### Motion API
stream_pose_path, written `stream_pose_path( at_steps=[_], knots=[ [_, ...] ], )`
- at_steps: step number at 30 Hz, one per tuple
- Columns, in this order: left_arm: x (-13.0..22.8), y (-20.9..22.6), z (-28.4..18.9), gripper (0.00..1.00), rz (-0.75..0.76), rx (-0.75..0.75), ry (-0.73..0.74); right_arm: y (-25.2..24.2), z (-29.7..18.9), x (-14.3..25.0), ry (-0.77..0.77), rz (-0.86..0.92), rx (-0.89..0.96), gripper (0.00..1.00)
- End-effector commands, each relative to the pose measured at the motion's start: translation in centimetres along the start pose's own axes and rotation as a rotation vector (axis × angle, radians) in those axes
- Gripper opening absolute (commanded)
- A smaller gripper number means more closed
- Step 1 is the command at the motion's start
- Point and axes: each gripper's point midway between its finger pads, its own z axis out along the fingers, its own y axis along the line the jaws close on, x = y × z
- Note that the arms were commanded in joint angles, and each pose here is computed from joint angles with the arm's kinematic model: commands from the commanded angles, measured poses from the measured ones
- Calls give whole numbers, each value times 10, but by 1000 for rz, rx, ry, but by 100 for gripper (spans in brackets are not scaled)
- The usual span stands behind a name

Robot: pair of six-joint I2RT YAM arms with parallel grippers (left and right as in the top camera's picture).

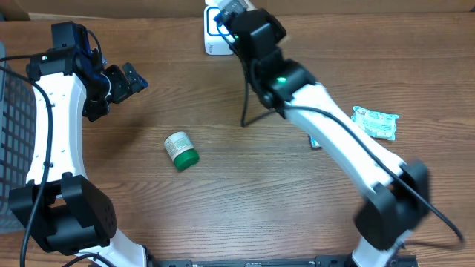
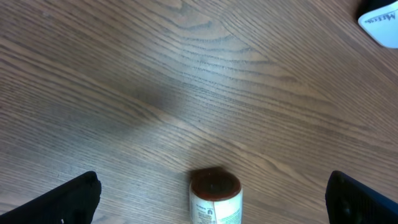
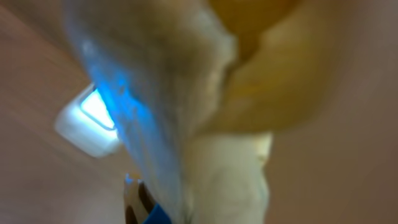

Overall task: Scan the item barcode
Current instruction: 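Hold the mushroom bag in front of the scanner with right gripper, then carry the bag right and release it on the scanned items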

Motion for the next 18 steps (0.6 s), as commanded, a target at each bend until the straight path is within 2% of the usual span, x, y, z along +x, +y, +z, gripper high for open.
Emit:
stream_pose_path(
  at_steps=[1,4,10,14,18],
  knots=[
    [-2,-3,-3,100,16,1,-14,32,-51,-18,-21,438,-398,4],
    [-2,-3,-3,100,16,1,-14,38,-76,17,173,602,-524,4],
    [-2,-3,-3,100,16,1,-14,8,-84,117,560,778,-480,4],
    [-2,-3,-3,100,16,1,-14,-26,-77,174,688,891,-389,4],
    [-2,-3,-3,100,16,1,-14,-60,-65,239,774,1131,-290,4]
  ],
)
